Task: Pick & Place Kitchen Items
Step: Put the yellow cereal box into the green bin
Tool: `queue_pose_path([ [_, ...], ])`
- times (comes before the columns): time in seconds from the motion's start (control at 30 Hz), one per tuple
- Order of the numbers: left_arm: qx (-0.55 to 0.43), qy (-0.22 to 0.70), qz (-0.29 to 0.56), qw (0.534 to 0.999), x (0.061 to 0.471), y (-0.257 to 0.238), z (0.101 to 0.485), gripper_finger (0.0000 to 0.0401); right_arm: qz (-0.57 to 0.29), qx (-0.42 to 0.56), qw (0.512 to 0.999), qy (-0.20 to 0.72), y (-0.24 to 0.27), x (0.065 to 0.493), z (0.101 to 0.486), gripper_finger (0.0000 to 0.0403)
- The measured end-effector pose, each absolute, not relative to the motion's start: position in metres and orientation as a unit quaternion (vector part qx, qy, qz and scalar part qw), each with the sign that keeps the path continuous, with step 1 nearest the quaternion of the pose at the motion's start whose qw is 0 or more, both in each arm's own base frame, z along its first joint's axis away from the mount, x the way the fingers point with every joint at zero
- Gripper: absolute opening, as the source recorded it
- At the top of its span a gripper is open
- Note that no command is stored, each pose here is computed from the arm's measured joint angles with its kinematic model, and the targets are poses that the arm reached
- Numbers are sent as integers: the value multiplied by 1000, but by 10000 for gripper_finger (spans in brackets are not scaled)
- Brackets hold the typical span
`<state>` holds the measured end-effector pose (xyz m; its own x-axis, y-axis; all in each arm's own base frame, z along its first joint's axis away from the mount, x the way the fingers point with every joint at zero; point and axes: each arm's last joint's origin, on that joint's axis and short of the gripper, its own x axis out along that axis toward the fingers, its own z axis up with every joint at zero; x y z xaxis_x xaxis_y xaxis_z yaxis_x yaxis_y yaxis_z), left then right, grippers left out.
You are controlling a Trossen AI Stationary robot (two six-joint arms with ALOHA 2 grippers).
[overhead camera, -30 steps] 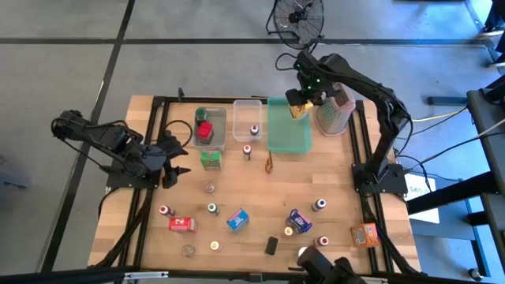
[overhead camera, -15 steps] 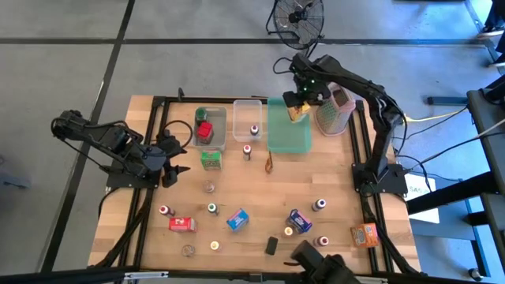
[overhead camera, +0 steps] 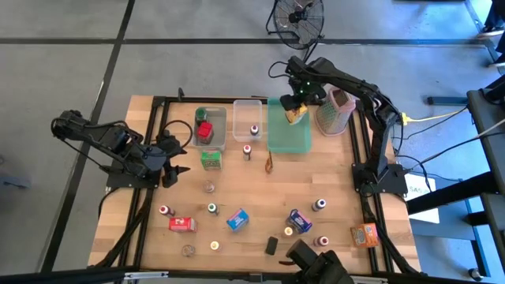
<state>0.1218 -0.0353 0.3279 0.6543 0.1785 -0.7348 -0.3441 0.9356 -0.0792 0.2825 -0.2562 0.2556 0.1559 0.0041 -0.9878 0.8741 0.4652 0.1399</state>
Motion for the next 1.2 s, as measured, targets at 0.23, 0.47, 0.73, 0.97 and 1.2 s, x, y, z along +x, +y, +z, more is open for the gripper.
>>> queue_pose_path([
  [0.23,-111,389,146,903,122,-35,328,286,-330,360,664,567,-258,282,255,113],
  [0.47,-118,388,149,902,122,-35,328,287,-297,294,693,587,-260,283,256,113],
  [0.73,-130,385,156,900,122,-35,328,287,-230,164,718,636,-261,282,256,113],
  [0.97,-155,375,186,895,123,-29,328,286,-137,59,734,663,-262,282,256,113],
  [1.2,-176,362,211,891,122,-20,330,286,-89,-14,728,680,-262,281,256,113],
])
